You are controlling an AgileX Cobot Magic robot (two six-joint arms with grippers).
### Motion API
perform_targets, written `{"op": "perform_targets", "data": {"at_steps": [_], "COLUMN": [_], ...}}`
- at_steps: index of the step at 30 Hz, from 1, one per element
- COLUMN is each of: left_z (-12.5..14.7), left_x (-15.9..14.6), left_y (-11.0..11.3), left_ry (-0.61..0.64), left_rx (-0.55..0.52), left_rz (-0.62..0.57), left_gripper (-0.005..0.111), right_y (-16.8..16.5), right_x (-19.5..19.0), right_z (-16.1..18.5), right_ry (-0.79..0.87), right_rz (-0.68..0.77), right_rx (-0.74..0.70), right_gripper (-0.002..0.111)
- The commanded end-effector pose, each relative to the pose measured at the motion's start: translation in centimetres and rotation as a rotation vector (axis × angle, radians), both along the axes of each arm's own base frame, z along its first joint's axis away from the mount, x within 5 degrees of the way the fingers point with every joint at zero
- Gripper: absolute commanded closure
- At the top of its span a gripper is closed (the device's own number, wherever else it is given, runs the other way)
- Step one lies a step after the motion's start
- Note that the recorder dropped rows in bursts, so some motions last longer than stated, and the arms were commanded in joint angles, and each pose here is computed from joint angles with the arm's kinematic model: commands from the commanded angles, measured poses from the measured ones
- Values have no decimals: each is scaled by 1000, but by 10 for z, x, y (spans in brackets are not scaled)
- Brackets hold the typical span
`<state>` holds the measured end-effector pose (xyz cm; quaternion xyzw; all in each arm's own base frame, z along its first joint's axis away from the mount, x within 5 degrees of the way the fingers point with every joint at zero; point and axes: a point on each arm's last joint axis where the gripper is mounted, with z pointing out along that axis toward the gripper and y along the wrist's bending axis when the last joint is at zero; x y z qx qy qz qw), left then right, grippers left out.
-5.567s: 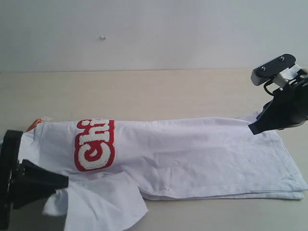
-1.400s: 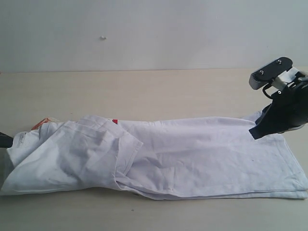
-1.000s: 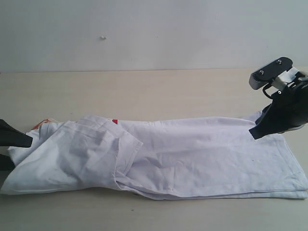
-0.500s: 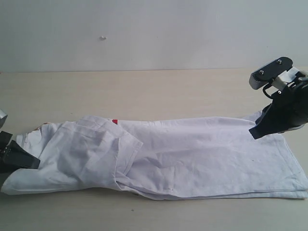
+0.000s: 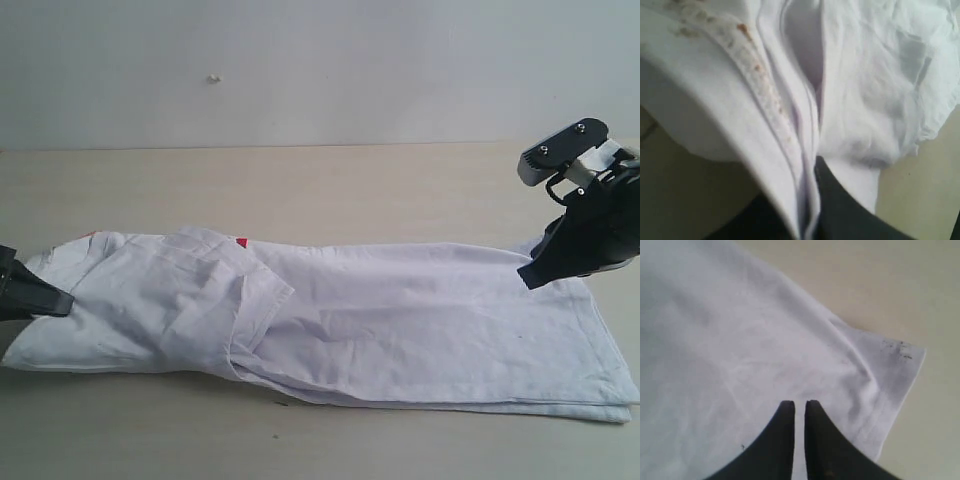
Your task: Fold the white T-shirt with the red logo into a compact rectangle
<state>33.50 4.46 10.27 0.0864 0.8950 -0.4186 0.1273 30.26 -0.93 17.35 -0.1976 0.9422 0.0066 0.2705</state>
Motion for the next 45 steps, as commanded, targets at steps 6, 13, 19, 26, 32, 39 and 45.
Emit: {"op": "perform_targets", "data": {"at_steps": [6, 13, 19, 26, 32, 39, 45], "left_z": [11, 5, 9, 43, 26, 15, 10], "left_x": [0, -1, -9, 0, 2, -5, -14], "left_y": [9, 41, 78, 73, 14, -57, -61], "left_ry": [-27, 69, 137, -97, 109, 201, 273], "left_rx": [51, 114, 69, -262, -185, -52, 43], "left_rz": [14, 233, 479, 472, 231, -100, -183], "left_gripper": [92, 50, 68, 107, 107, 107, 107], "right_y": [0, 0, 0, -1, -1, 0, 0], "right_x": [1, 1, 1, 1, 2, 2, 2], "right_z": [4, 4, 4, 4, 4, 4, 5], "right_ry": [-15, -14, -14, -18, -21, -22, -22], "right_rz": [-7, -8, -8, -10, -13, -25, -24], "right_rx": [7, 8, 8, 6, 8, 22, 23], "right_gripper": [99, 99, 99, 99, 99, 99, 99]}}
